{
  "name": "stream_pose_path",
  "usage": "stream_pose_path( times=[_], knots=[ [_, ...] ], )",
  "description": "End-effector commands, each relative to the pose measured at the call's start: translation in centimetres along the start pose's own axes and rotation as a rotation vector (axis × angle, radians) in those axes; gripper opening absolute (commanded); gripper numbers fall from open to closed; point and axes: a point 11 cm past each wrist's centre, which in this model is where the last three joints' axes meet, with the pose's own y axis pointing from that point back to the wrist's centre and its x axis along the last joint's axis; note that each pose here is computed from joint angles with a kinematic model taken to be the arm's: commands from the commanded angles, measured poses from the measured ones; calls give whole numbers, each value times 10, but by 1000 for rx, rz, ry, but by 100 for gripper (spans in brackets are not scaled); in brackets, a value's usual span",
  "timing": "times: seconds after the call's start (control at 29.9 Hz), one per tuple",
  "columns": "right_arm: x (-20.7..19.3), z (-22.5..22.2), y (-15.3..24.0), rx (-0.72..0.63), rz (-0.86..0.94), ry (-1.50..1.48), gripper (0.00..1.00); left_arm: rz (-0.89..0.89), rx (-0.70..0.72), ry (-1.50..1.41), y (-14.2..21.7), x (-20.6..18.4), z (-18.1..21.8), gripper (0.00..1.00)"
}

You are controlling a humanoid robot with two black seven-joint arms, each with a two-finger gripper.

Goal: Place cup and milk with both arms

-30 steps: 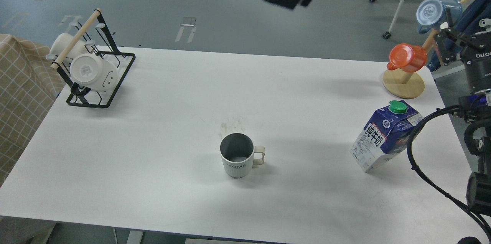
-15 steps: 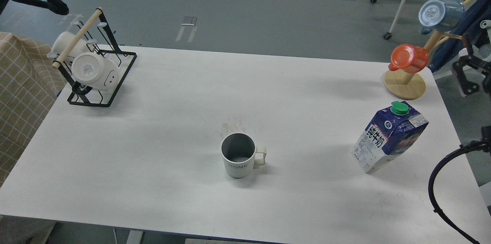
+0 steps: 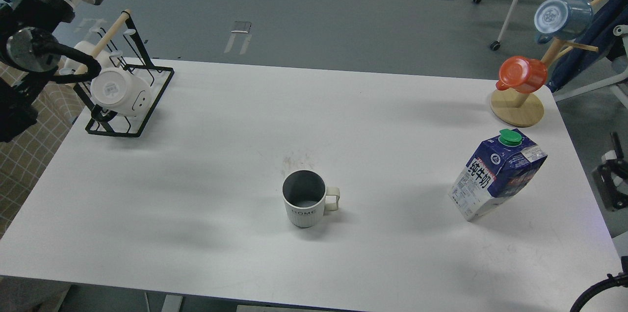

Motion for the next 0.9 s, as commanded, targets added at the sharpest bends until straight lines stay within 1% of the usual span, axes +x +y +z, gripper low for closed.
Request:
stream_pose_path(
  times=[0.0, 0.17, 0.2, 0.3, 0.53, 0.67, 0.73, 0.87],
  knots=[
    [21, 22, 27, -23, 91, -53, 100, -16, 15, 0, 7, -3, -1, 96],
    [39, 62, 33, -93, 142, -136, 100, -24, 21, -11, 13, -3, 5, 96],
    [43, 77, 32, -127, 150, -154, 99, -18, 20, -12, 14, -1, 5, 96],
    [46, 99, 30, -195, 157, -156, 94, -9, 21, -5, 16, 1, 3, 96],
    [45, 101, 27, -207, 151, -151, 94, 29, 5, 20, 28, 12, 2, 96],
    [39, 102, 14, -219, 119, -145, 94, 38, 8, 21, 30, 15, 4, 96],
    [41, 104, 7, -219, 153, -157, 94, 41, 10, 14, 31, 16, 5, 96],
    [37, 106, -5, -224, 133, -161, 94, 44, 9, 9, 33, 18, 8, 96]
  ],
)
